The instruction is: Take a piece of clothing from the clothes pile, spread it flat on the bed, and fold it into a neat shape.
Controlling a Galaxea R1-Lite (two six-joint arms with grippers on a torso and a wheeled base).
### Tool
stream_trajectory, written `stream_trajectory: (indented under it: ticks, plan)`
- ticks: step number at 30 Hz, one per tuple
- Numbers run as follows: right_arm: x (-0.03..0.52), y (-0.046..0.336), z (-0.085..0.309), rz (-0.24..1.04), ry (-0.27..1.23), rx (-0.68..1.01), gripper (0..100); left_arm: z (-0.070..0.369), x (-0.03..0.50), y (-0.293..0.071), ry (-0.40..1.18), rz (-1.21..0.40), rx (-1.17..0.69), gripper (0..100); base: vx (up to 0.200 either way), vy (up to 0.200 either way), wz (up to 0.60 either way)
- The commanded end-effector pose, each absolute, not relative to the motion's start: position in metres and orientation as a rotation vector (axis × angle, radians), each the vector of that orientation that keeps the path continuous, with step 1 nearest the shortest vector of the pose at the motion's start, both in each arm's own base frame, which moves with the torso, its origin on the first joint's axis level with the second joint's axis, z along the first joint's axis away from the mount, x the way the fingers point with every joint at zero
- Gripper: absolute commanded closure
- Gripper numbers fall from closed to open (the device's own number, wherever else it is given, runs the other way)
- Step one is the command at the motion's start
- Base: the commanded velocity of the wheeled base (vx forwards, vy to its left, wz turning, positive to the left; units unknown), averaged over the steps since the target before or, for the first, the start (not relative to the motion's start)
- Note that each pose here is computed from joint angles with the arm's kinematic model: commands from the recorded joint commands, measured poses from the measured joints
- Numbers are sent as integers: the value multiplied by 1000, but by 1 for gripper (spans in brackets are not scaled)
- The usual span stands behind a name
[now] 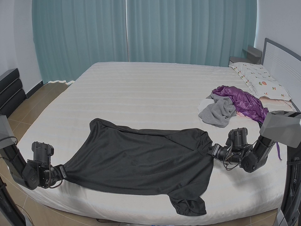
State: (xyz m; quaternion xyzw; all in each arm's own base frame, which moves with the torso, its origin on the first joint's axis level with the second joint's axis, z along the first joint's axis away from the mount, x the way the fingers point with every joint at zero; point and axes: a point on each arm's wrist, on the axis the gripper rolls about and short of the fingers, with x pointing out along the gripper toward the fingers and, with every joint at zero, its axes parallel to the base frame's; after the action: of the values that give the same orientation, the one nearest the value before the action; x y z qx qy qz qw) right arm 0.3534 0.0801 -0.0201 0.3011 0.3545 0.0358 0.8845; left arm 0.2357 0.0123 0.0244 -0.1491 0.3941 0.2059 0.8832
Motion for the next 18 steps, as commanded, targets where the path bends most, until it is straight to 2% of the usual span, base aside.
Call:
stream_trajectory:
  ticks: [1,7,17,18]
  plan:
    - [370,81,-10,65,664,627,100,19,236,7,845,412,-301,100,0,0,0]
    - [390,88,-5,58,596,619,100,18,238,6,839,412,-311,100,0,0,0]
    - [421,95,-20,28,527,605,100,18,239,6,836,411,-314,100,0,0,0]
    - [421,96,-24,29,535,594,0,18,239,6,838,411,-313,100,0,0,0]
